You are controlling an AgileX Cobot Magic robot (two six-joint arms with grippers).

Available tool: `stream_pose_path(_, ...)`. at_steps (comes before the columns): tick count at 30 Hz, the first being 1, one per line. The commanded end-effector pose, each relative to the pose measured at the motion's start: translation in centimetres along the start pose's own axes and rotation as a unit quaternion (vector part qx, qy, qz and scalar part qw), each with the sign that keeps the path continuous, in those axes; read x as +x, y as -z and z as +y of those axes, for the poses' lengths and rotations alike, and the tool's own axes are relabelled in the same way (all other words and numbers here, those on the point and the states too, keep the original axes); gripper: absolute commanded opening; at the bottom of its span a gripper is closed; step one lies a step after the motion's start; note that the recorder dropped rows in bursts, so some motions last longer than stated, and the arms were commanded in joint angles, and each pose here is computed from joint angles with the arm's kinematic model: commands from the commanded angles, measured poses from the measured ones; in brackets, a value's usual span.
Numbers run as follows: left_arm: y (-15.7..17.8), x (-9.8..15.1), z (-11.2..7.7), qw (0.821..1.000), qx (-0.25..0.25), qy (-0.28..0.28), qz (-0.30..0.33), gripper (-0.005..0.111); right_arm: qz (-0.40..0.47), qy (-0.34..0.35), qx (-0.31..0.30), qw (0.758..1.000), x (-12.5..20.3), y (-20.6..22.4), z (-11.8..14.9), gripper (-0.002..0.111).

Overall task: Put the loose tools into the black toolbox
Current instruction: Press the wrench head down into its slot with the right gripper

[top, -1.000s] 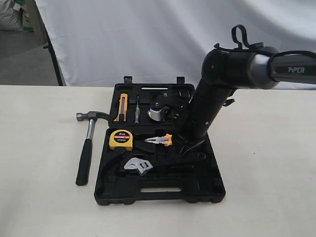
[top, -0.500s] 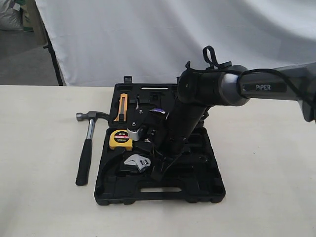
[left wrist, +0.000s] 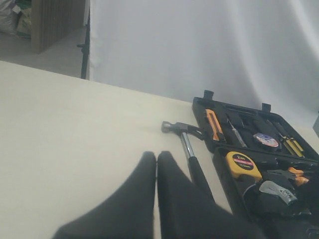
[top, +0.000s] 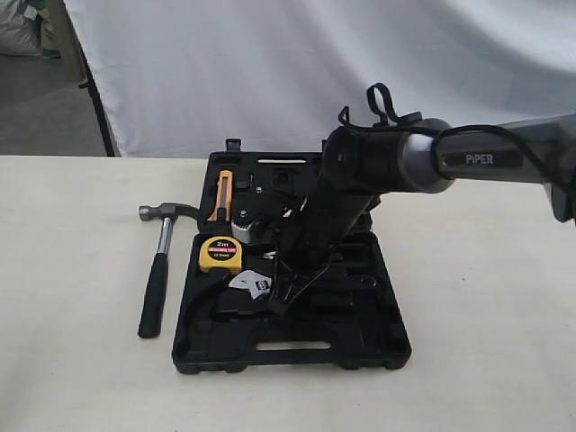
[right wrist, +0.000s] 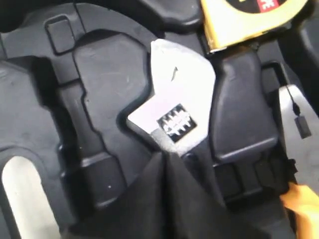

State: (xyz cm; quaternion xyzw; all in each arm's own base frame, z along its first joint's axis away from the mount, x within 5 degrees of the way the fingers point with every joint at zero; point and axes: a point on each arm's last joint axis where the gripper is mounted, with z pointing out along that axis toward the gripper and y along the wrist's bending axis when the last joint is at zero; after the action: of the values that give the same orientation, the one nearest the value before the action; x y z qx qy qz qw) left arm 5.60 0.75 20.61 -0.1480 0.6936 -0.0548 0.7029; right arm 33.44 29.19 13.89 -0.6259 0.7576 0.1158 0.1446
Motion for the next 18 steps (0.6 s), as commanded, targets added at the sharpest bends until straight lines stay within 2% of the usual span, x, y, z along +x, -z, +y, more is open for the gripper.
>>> stream_pose_path(1, 0.0, -0.2, 0.1, 1.000, -0.010, 0.000, -0.010, 0.001, 0.011, 0.003, 0.015, 1.000, 0.2, 0.6, -0.4, 0.001)
stream_pose_path(6, 0.0, -0.2, 0.1, 1.000, -0.010, 0.000, -0.010, 0.001, 0.004, 0.007, 0.027, 1.000, -0.2, 2.5, -0.4, 0.001)
stream_pose_path(10, 0.0, -0.2, 0.1, 1.000, -0.010, 0.000, -0.010, 0.001, -0.002, -0.016, 0.036, 0.999, 0.1, 3.8, -1.0, 0.001)
stream_pose_path(18, 0.0, -0.2, 0.1, 1.000, -0.010, 0.000, -0.010, 0.001, 0.043, -0.026, -0.007, 0.999, 1.6, 3.2, -0.9, 0.001)
